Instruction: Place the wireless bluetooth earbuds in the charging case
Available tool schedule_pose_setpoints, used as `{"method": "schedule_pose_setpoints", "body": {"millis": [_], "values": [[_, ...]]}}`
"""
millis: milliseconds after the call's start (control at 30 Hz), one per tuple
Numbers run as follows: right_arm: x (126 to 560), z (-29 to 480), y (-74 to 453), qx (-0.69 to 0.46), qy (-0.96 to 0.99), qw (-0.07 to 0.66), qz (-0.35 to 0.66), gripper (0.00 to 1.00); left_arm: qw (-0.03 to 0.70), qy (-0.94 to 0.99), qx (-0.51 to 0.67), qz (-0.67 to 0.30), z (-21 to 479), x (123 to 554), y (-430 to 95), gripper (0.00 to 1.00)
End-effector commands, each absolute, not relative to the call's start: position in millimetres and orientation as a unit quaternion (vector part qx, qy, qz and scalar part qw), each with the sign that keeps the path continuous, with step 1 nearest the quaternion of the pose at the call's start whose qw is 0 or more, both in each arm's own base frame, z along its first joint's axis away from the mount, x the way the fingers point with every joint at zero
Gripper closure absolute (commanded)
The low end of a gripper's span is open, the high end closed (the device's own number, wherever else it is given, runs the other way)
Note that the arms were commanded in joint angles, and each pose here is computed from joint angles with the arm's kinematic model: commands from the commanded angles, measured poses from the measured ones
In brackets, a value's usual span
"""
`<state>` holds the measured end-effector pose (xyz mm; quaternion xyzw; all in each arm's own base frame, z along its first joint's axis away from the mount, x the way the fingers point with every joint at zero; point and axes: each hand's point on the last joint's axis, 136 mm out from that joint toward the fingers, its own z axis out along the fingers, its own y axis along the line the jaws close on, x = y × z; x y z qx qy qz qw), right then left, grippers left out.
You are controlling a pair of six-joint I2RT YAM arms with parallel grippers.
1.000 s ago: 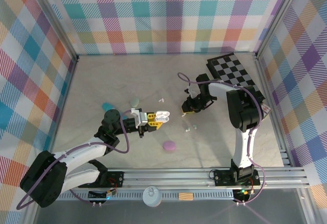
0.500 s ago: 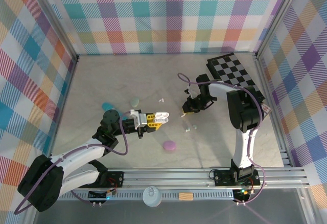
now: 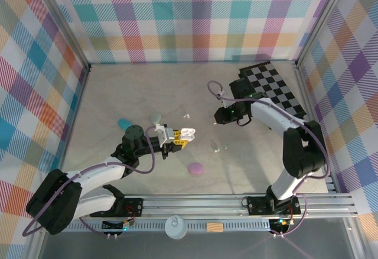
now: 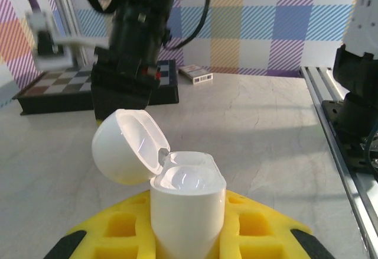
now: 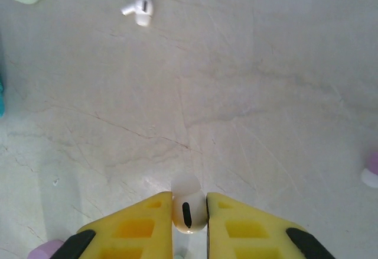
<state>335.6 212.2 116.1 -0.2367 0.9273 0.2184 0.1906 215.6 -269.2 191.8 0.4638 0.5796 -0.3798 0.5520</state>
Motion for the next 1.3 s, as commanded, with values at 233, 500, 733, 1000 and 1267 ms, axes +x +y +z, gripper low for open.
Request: {"method": "schedule_pose_setpoints", "body": {"millis": [233,500,733,1000,1267], "values": [[312.4,201.2,232.1,-0.350,0.853,0.352,0.164,0.84,0.570,0.607,0.423,-0.357,205.8,247.5,-266.4,1.00],[280.4,239.1,249.4,-0.415,0.804,0.393,0.165,0.84,0.562,0.611,0.416,-0.372,209.7,250.7,-270.1,1.00],[259.8,256.6,268.4,-0.471,0.755,0.427,0.160,0.84,0.553,0.604,0.415,-0.397,216.4,248.8,-275.9,1.00],[239.1,265.8,289.0,-0.516,0.714,0.433,0.188,0.83,0.540,0.597,0.424,-0.415,222.7,243.7,-280.3,1.00],[240.5,256.3,295.2,-0.530,0.712,0.423,0.181,0.83,0.547,0.586,0.424,-0.422,235.0,241.8,-280.9,1.00]]}}
